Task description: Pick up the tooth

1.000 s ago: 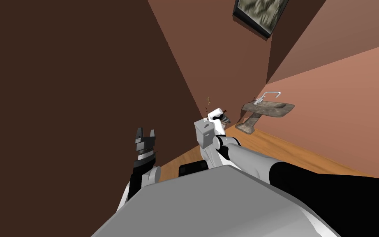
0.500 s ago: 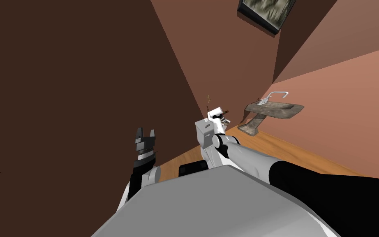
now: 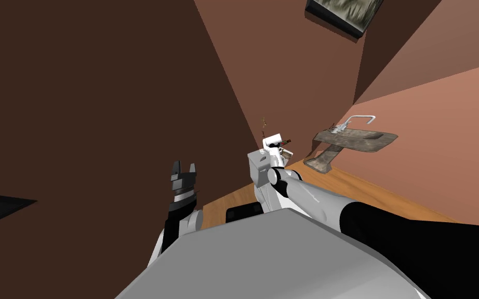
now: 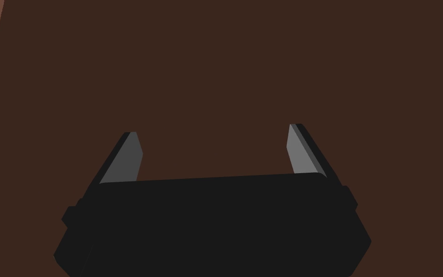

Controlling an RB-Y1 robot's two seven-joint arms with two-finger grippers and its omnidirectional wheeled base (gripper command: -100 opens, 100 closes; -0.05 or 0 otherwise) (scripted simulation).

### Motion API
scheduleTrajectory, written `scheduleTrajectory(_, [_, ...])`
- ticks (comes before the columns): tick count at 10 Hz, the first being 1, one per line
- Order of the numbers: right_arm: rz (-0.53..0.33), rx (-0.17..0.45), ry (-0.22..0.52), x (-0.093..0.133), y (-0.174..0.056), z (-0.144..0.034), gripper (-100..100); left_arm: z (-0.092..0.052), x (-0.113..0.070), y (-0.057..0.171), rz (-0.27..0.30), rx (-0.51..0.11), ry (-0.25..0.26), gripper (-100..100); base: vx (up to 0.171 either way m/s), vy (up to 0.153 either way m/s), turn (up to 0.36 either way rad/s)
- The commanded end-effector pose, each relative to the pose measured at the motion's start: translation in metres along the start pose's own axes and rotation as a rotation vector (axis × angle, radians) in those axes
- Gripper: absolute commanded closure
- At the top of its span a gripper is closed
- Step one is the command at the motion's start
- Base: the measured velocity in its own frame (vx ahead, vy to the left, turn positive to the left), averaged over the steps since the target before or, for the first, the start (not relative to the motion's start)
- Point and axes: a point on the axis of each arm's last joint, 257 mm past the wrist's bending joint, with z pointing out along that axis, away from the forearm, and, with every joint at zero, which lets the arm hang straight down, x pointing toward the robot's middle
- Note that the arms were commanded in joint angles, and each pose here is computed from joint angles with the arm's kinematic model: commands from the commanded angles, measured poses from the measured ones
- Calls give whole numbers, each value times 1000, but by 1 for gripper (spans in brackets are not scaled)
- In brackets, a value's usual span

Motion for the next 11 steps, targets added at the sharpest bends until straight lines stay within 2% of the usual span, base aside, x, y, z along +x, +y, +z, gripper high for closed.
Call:
scheduleTrajectory(1, [-14,26,-47,-12,-8,-3,-100,0,0,0,0,0,0,0,-29,-18,75])
scheduleTrajectory(6, [-65,76,-203,-54,-25,-20,-100,0,0,0,0,0,0,0,-33,-12,60])
scheduleTrajectory(11, [-147,45,-396,-124,-17,-48,-100,0,0,0,0,0,0,0,-22,-7,44])
